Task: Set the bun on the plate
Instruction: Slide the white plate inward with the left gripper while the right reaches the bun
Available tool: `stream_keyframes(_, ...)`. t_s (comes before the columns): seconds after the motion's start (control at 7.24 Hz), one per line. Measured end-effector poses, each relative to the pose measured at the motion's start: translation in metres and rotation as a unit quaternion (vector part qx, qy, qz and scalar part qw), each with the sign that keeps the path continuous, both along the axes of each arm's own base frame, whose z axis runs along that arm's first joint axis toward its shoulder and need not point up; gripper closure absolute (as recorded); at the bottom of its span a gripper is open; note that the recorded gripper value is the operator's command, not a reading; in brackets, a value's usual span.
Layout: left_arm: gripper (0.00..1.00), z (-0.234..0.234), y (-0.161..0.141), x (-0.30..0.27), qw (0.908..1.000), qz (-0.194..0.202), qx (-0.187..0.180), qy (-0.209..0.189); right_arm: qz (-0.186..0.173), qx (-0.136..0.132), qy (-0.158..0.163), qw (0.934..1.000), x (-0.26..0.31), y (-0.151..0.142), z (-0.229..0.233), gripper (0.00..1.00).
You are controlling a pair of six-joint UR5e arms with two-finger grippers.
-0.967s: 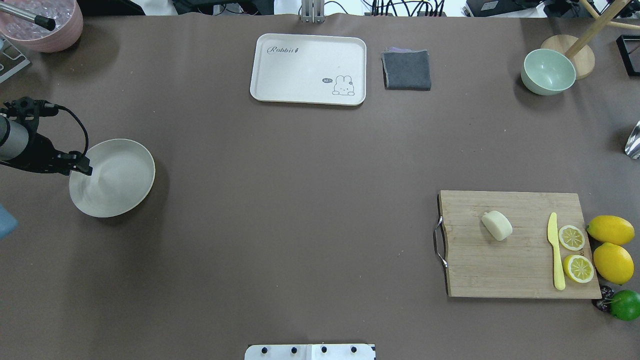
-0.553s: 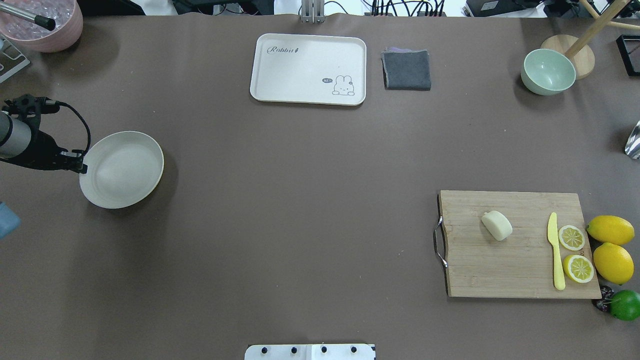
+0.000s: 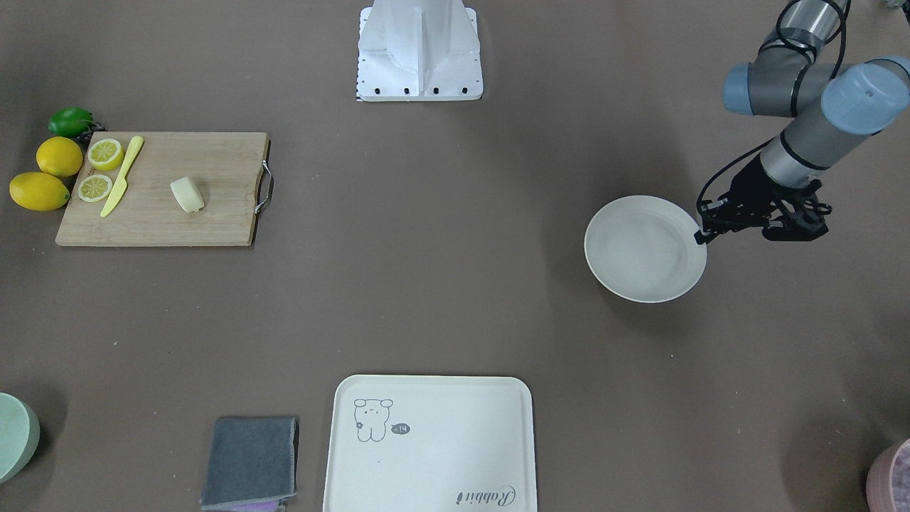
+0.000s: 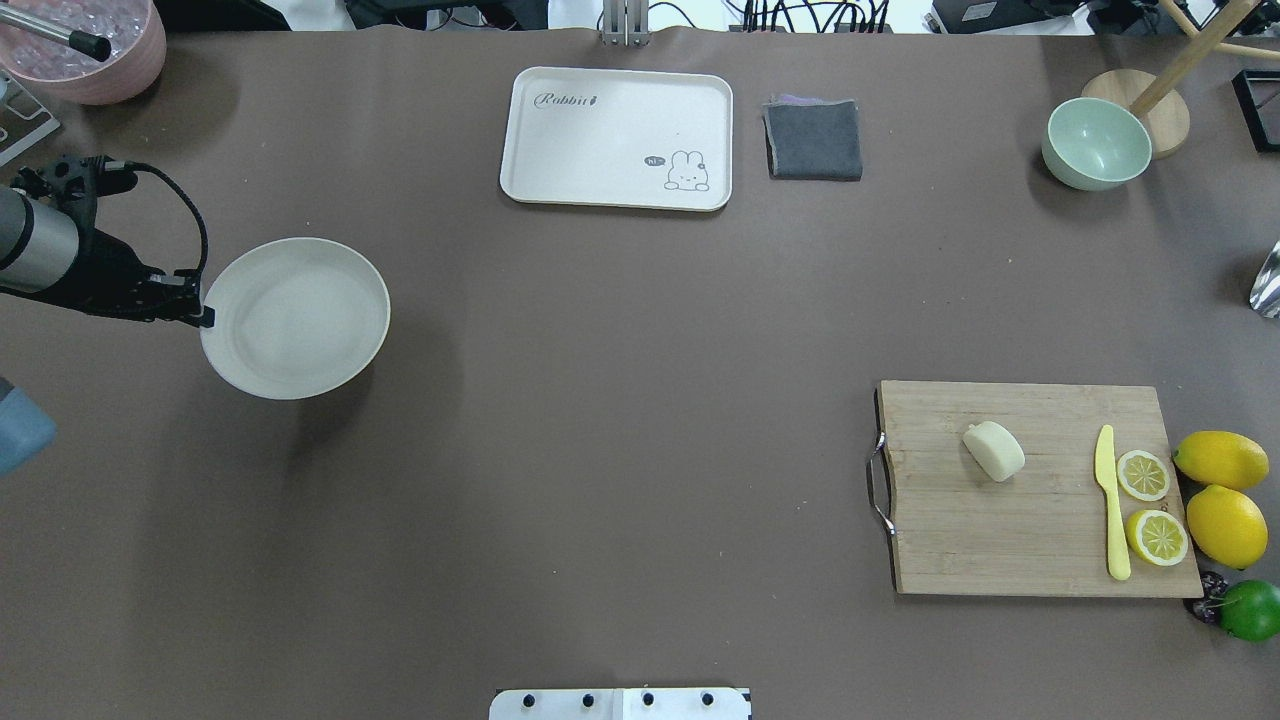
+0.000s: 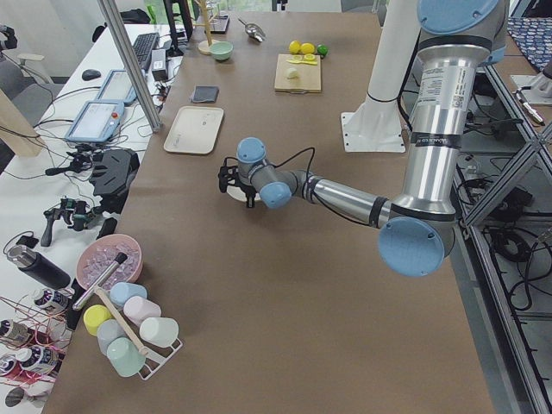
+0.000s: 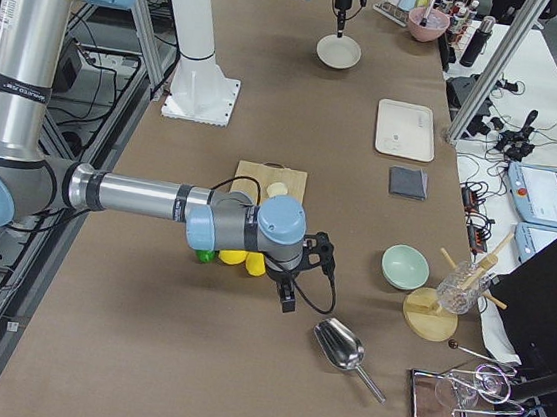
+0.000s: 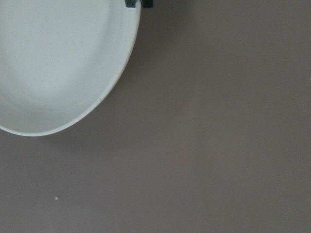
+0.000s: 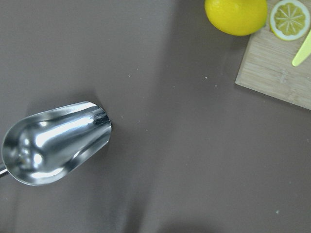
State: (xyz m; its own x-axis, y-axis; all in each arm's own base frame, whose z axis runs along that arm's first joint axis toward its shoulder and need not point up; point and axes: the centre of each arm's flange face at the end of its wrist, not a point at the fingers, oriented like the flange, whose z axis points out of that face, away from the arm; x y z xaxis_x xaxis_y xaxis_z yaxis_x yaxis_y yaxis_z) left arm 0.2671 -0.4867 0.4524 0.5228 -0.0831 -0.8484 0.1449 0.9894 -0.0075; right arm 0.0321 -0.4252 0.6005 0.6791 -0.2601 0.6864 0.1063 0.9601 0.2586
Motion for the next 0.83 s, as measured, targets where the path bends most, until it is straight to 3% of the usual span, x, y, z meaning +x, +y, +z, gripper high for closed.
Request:
stream_keyframes(0.41,1.0,-0.113,0.034,0.108,0.9975,-0.019,-0.044,0.053,0.003,-0.023,-0.036,0.9991,-0.097,-0.021,-0.099,0.0)
stream_keyframes(0.83,1.0,-0.184,0.057,0.211,0.9972,-0.032,-0.055,0.041,-0.044,-0.024,-0.058,0.9971,-0.211,0.0,-0.16,0.0)
